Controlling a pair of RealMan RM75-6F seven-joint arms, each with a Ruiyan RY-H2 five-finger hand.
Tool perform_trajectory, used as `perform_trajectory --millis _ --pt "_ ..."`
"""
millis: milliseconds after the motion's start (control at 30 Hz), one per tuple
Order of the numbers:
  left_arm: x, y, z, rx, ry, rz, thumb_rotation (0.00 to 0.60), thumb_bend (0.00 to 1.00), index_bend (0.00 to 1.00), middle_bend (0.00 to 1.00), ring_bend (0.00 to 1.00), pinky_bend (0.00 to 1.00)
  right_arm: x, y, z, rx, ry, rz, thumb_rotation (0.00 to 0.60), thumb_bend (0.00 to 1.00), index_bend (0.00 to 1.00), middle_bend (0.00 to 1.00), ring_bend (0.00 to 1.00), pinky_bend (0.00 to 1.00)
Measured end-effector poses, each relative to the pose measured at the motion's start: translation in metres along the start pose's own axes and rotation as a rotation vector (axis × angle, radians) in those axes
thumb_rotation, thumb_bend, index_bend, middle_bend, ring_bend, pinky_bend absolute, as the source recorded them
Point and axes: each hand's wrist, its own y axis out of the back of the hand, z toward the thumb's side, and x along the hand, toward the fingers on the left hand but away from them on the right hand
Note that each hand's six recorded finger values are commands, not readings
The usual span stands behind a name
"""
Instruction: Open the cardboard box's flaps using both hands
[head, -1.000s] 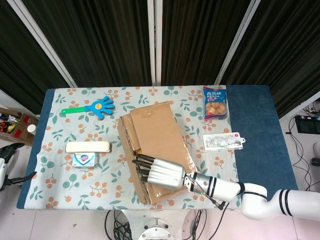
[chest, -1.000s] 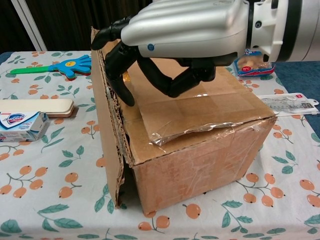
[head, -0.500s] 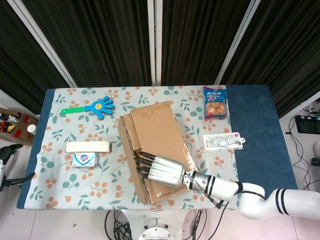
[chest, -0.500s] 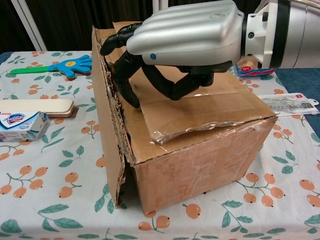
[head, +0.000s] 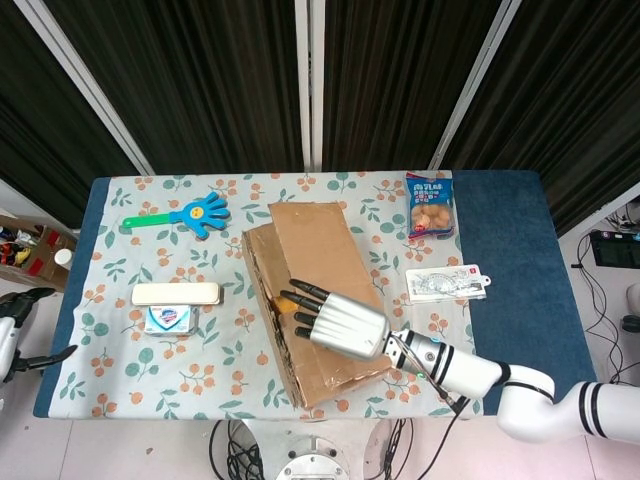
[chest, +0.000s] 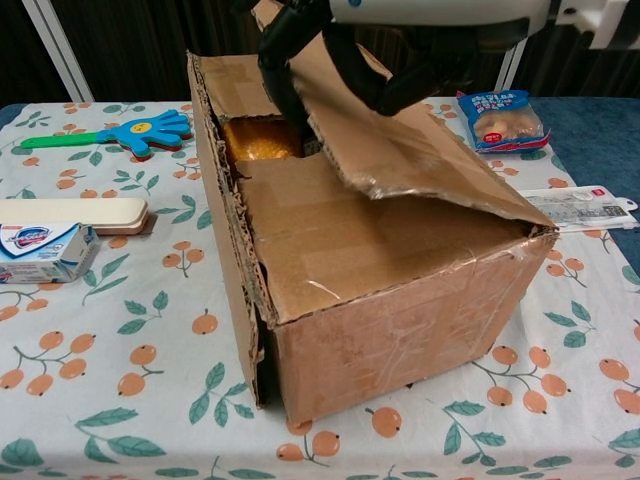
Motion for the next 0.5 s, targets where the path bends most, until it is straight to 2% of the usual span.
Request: perform_trajectory --millis 233,500 --pt "0.002 -0.004 0.005 -0.002 -0.012 -0.014 0.539 0.0 0.19 0.18 0.13 0.16 0.025 0.026 -0.017 0.014 -0.061 -0.056 0.6 1.0 0.48 0.36 0.0 0.0" --pt "0.007 -0.01 0.016 0.014 -0.031 -0.038 0.541 0.0 0.19 0.18 0.13 0.16 0.067 0.05 -0.037 0.002 -0.139 -0.129 0.6 1.0 0.48 0.34 0.0 0.0"
